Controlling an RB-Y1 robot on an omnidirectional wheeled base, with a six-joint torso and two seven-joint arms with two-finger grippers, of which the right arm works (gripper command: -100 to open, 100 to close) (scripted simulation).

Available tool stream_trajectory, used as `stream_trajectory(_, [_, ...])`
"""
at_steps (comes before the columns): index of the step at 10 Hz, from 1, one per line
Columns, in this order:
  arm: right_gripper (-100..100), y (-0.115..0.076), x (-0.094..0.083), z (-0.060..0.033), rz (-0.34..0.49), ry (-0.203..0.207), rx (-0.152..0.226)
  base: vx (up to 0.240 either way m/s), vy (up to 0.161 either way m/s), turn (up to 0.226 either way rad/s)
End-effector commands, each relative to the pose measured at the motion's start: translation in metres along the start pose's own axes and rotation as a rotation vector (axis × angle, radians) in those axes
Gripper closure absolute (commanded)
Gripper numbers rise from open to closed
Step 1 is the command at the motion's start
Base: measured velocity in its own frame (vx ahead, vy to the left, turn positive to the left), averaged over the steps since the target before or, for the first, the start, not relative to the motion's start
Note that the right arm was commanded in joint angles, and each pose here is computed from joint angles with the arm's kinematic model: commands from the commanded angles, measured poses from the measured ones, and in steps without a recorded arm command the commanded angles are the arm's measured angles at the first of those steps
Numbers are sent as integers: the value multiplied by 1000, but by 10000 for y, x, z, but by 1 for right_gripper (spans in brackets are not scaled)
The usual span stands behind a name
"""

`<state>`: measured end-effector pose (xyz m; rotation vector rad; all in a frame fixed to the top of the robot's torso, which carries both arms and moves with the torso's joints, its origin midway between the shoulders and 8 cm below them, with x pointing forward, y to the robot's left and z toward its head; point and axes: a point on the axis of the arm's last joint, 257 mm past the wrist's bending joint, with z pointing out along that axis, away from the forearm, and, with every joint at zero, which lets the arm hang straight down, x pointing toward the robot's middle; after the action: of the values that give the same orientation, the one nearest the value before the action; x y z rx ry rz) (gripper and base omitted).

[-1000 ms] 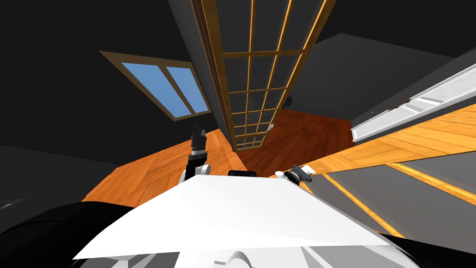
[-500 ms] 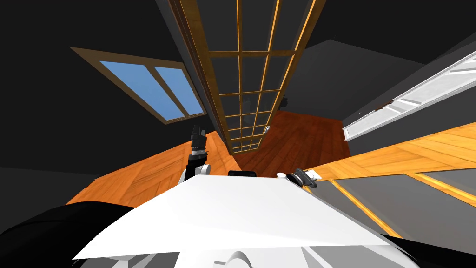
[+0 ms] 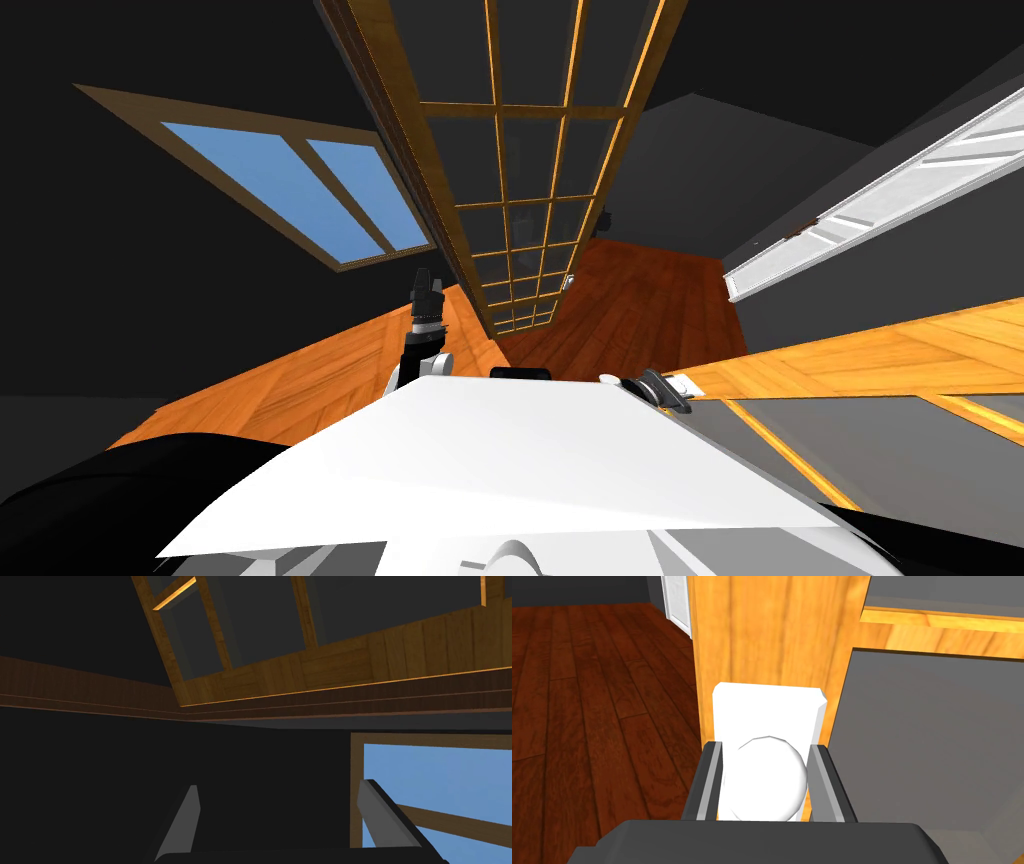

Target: Push the door open

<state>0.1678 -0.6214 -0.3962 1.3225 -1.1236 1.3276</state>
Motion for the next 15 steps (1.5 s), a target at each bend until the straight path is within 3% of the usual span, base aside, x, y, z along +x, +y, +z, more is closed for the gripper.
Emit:
stream_trajectory(1, [100, 118, 29, 33, 0, 6, -26, 95, -139, -29])
stream_trajectory(6, [100, 495, 21, 106, 0, 4, -114, 122, -155, -48])
stream_trajectory(10, [100, 759, -12, 107, 1, -4, -178, 126, -161, -49])
stream_trajectory(11, [100, 705, -21, 108, 1, -5, -163, 56, -74, -20])
stream_trajectory(12, [100, 852, 7, 139, 1, 4, -200, 57, -150, -27])
stream_trajectory(15, [100, 1068, 7, 147, 1, 3, -257, 75, -184, -23])
